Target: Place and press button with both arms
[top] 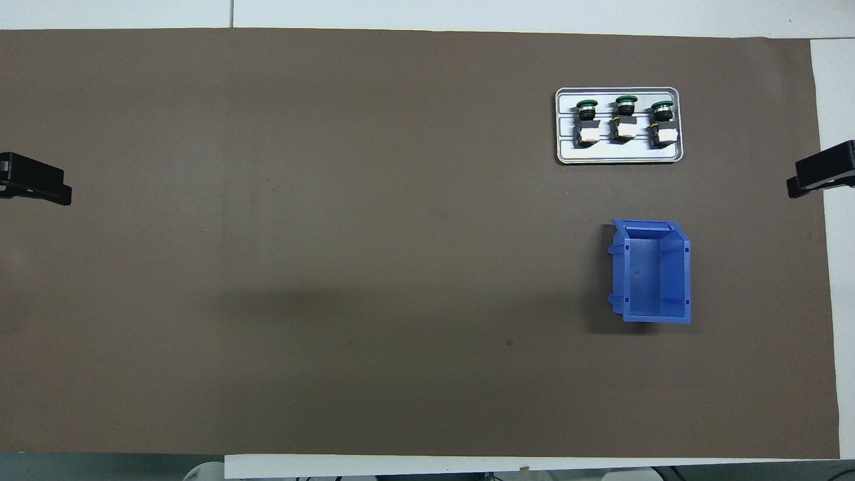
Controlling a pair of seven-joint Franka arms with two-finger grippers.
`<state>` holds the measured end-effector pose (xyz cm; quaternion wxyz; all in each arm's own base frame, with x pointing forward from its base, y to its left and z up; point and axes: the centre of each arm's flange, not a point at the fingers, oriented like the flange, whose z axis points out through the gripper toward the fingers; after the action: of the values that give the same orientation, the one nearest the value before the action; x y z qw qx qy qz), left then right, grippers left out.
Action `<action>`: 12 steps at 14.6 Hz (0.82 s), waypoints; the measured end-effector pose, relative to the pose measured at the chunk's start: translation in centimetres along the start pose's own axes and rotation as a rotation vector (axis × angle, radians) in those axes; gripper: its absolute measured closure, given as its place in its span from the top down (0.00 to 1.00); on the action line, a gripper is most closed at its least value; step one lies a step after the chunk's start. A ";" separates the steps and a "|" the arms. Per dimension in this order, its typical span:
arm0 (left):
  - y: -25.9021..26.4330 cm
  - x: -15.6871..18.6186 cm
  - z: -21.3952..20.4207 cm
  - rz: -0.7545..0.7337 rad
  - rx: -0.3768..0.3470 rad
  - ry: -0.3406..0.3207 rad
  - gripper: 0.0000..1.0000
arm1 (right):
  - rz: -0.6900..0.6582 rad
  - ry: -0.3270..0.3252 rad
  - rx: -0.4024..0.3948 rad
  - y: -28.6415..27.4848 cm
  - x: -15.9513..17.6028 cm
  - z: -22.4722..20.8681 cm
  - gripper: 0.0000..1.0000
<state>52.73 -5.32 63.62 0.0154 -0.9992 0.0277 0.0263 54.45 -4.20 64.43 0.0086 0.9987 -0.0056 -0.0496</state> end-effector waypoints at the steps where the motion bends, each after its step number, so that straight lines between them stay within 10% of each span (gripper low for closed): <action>1: 0.0 0.0 0.0 0.000 0.000 0.000 1.00 | 0.000 -0.001 0.000 0.0 0.0 0.0 1.00; 7: 0.0 0.0 0.1 0.000 0.000 -0.006 1.00 | -0.071 0.072 0.045 -1.3 2.2 2.1 1.00; 12: 0.0 0.0 0.2 0.000 0.000 -0.007 1.00 | -0.050 0.119 0.045 -8.4 10.6 11.5 1.00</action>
<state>52.68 -5.30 63.44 0.0157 -0.9991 0.0274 0.0298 63.91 3.89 51.82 -0.0149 0.9997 0.0186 0.0096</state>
